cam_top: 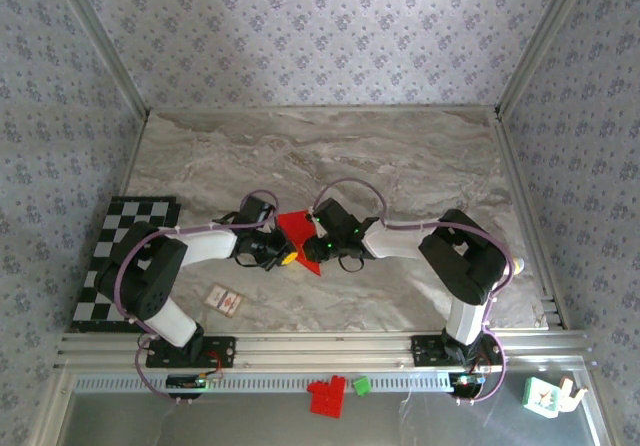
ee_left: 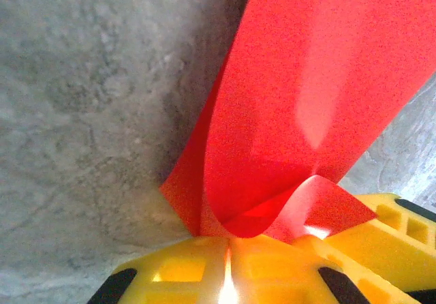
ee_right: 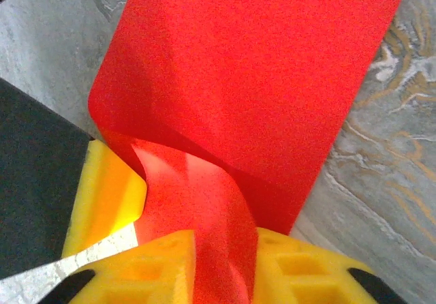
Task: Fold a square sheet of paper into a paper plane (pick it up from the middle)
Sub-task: Third fold the triangle at the center of the table.
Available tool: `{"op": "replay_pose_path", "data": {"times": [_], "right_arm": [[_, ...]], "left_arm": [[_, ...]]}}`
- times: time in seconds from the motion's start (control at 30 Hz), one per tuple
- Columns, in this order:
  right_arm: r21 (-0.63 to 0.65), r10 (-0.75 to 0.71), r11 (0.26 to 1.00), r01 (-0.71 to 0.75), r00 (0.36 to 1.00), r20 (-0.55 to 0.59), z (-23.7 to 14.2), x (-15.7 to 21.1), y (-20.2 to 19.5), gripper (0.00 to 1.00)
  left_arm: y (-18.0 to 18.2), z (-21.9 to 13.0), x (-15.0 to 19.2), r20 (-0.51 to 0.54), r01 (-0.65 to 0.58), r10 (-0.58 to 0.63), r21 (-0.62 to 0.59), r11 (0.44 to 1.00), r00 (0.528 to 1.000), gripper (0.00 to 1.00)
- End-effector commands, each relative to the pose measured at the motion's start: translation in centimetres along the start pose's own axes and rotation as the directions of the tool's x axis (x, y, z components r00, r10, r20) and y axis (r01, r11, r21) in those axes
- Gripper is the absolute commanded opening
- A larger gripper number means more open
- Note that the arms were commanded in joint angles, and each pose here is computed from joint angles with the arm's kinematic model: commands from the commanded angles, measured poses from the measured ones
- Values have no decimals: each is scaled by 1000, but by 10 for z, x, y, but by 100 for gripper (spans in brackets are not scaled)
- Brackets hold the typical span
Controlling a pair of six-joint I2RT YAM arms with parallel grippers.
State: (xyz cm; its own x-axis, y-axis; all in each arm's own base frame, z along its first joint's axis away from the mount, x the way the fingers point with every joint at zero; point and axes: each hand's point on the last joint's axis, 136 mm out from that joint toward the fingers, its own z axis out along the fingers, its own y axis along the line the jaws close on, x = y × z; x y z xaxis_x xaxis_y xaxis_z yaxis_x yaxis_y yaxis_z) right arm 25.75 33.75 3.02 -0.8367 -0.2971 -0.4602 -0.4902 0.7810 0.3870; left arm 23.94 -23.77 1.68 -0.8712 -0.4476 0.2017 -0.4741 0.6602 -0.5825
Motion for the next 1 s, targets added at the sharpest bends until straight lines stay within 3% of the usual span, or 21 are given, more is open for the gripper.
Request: {"op": "replay_pose_path", "data": {"times": [0.0,0.1,0.23,0.43,0.7,0.97], "right_arm": [[-18,63,998,-63,998,9,-23,-12,6,34],[-25,78,997,-78,997,6,-33,-13,7,37],[-130,56,990,-59,998,-27,-37,-2,24,37],[-224,21,974,-43,995,-101,-33,17,41,27],[-227,5,973,-40,988,-152,-17,27,44,17],[-224,0,974,-43,982,-189,-8,35,43,15]], "left_arm": [[33,4,2,8,33,-32,-135,990,999,10],[35,4,2,9,37,-36,-138,990,999,10],[35,5,3,5,42,-42,-136,990,999,9],[36,4,3,12,55,-53,-136,989,998,9],[28,2,2,17,52,-51,-102,993,999,9],[20,0,3,10,45,-44,-74,996,999,9]]}}
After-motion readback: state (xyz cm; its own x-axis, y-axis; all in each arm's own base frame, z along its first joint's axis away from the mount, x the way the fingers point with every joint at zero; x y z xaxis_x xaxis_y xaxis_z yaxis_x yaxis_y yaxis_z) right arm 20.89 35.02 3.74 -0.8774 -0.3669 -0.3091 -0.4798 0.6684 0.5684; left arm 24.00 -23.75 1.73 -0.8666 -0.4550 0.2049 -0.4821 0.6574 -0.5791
